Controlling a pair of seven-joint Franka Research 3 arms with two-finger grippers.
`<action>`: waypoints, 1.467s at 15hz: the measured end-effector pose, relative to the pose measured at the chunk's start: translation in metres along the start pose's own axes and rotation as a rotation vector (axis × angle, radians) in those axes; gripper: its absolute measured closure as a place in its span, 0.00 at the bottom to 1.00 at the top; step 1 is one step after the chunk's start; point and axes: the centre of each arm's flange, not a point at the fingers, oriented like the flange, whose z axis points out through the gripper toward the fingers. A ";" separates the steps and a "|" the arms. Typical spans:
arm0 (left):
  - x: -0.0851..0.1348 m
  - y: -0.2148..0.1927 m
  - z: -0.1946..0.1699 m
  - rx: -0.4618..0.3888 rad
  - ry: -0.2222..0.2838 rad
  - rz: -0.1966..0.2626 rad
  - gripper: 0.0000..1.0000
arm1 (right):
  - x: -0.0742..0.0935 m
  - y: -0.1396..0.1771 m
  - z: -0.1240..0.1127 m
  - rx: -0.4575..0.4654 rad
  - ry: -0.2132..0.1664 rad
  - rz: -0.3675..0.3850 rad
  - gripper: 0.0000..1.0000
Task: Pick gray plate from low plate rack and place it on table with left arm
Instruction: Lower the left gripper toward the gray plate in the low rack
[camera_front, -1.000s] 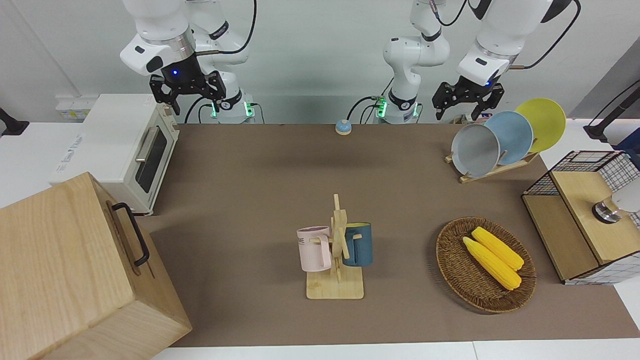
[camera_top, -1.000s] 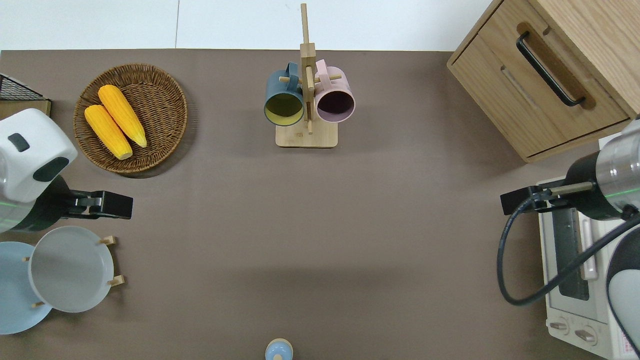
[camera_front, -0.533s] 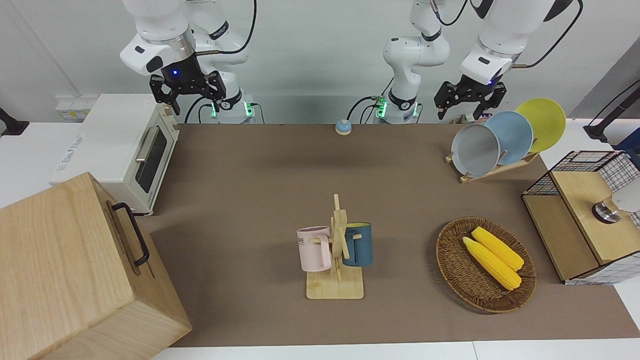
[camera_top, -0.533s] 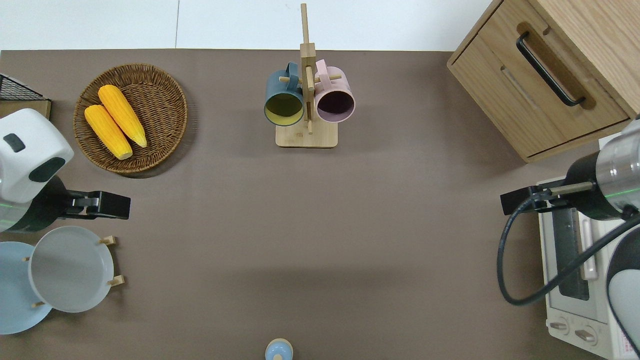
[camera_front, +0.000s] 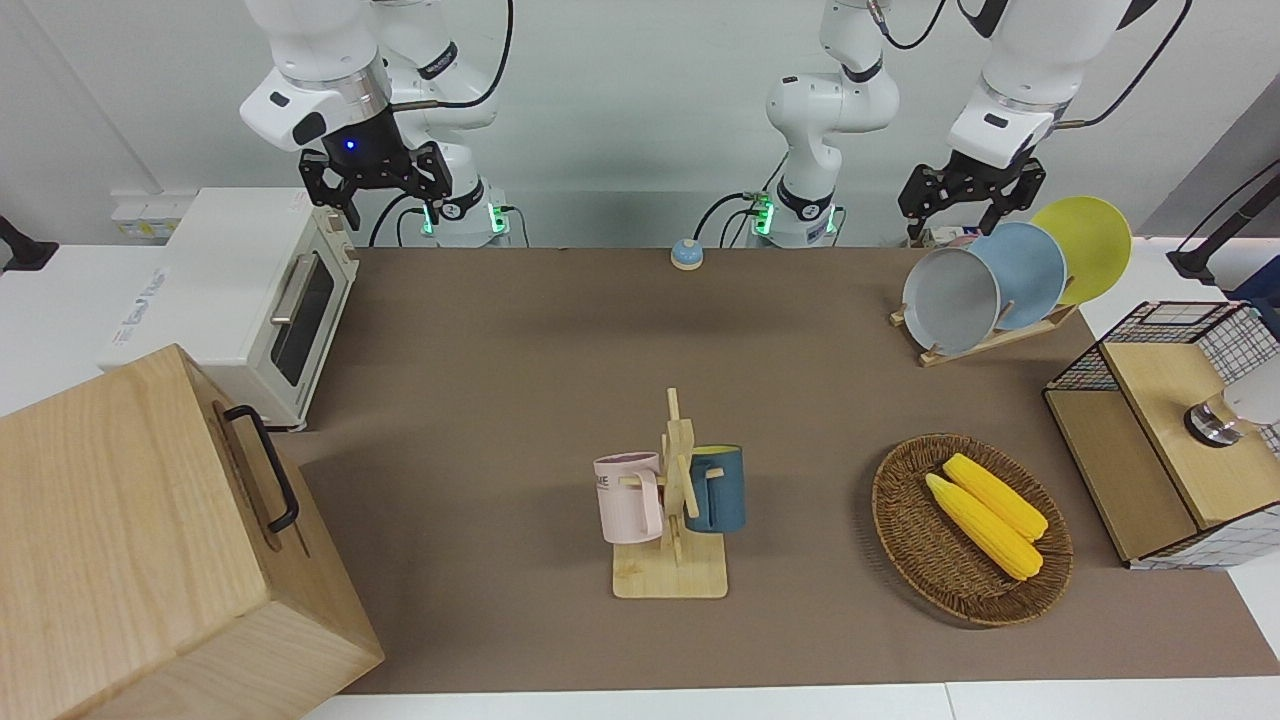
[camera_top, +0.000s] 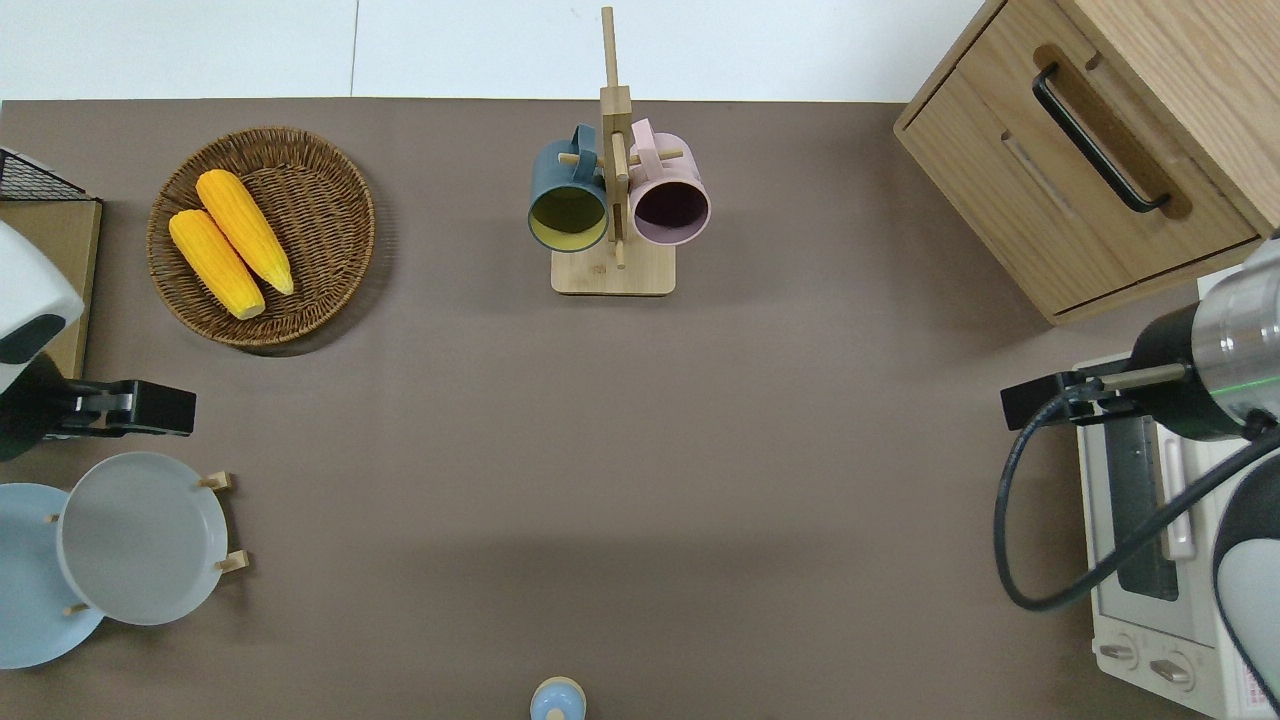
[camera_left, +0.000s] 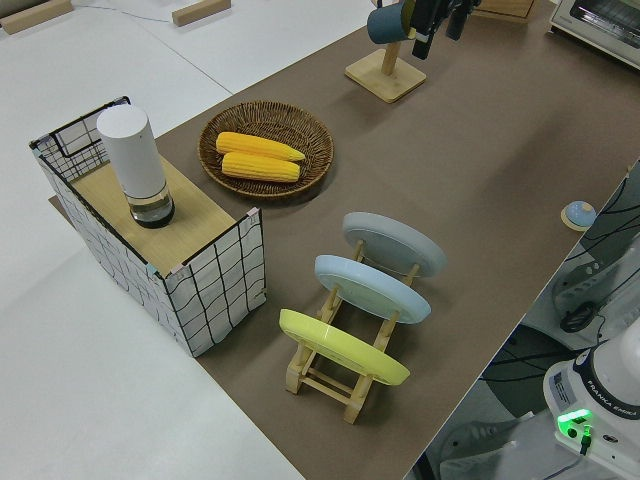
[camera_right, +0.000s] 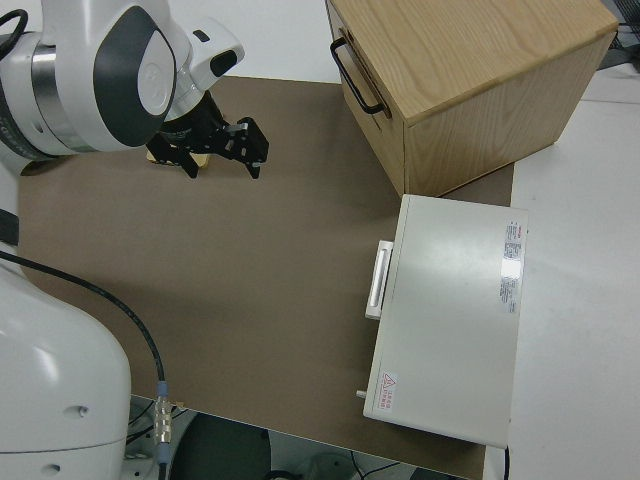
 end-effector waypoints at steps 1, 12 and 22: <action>0.000 -0.006 0.001 0.018 -0.001 -0.004 0.00 | 0.000 0.000 0.000 0.000 0.000 0.000 0.01; -0.004 -0.110 0.035 0.038 -0.043 0.022 0.00 | 0.000 0.000 0.000 0.000 0.000 0.000 0.01; -0.041 -0.109 0.110 0.040 -0.040 0.017 0.00 | 0.000 0.000 0.000 0.000 0.000 0.000 0.01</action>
